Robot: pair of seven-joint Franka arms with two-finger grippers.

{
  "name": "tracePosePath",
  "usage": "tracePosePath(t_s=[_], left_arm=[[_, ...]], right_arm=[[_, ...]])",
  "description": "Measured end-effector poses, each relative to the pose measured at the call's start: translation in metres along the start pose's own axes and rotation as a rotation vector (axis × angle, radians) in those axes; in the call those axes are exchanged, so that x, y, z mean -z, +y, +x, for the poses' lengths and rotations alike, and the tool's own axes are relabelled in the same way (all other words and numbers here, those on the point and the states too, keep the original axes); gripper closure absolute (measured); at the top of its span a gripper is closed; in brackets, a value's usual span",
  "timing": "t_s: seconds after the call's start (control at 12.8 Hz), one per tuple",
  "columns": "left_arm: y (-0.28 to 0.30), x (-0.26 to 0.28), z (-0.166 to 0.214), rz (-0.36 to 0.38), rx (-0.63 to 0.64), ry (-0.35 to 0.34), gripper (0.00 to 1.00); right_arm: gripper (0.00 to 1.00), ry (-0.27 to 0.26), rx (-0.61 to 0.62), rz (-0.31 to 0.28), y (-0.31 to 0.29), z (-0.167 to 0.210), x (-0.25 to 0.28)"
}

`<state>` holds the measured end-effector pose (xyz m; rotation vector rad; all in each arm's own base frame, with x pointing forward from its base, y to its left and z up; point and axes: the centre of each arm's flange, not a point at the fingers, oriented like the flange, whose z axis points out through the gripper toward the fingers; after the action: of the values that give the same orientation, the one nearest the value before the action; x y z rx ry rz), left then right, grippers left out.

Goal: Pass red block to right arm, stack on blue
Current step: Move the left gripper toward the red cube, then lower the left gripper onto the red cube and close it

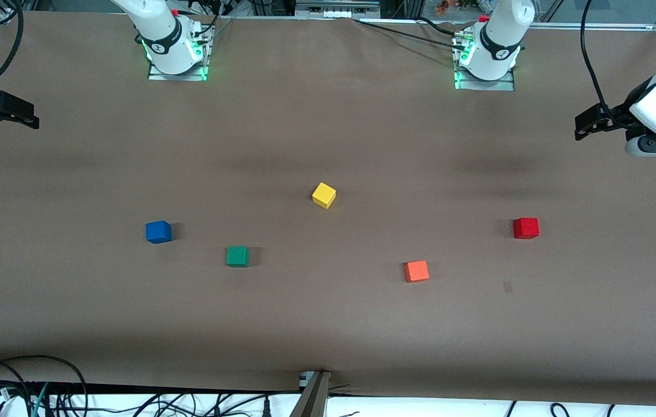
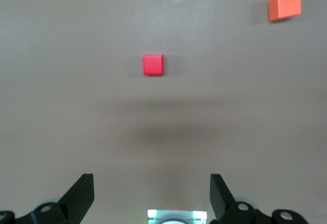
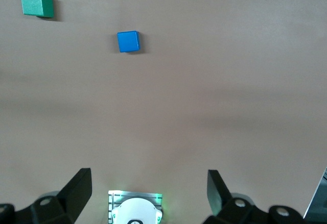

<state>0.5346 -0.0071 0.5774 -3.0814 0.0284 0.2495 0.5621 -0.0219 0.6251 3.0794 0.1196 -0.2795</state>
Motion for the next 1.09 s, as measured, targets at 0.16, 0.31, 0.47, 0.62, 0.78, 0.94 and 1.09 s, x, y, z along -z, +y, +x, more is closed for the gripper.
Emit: tracePosePath(t_s=[0.16,0.31,0.47,0.62,0.78,0.94,1.09], left_arm=[[0.001,-0.013,0.003,0.002,-0.001,-0.054,0.00],[0.003,-0.038,0.012,0.005,-0.003,-0.120,0.00],[0.006,-0.072,0.030,0.005,-0.005,-0.171,0.00],[0.009,-0.106,0.057,0.003,-0.007,-0.137,0.00],[0.006,-0.136,0.077,0.003,-0.002,-0.059,0.00],[-0.002,-0.160,0.087,0.001,0.011,-0.015,0.00],[-0.011,-0.178,0.095,0.000,0.026,0.022,0.00]], right_arm=[[0.00,0.000,0.000,0.000,0.000,0.000,0.000],[0.00,0.000,0.000,0.000,0.000,0.000,0.000],[0.00,0.000,-0.001,0.000,0.000,0.000,0.000],[0.00,0.000,-0.001,0.000,0.001,0.000,0.000],[0.00,0.000,-0.001,0.000,0.001,0.000,0.000],[0.00,0.000,-0.002,0.000,0.001,0.000,0.000],[0.00,0.000,-0.002,0.000,0.001,0.000,0.000]])
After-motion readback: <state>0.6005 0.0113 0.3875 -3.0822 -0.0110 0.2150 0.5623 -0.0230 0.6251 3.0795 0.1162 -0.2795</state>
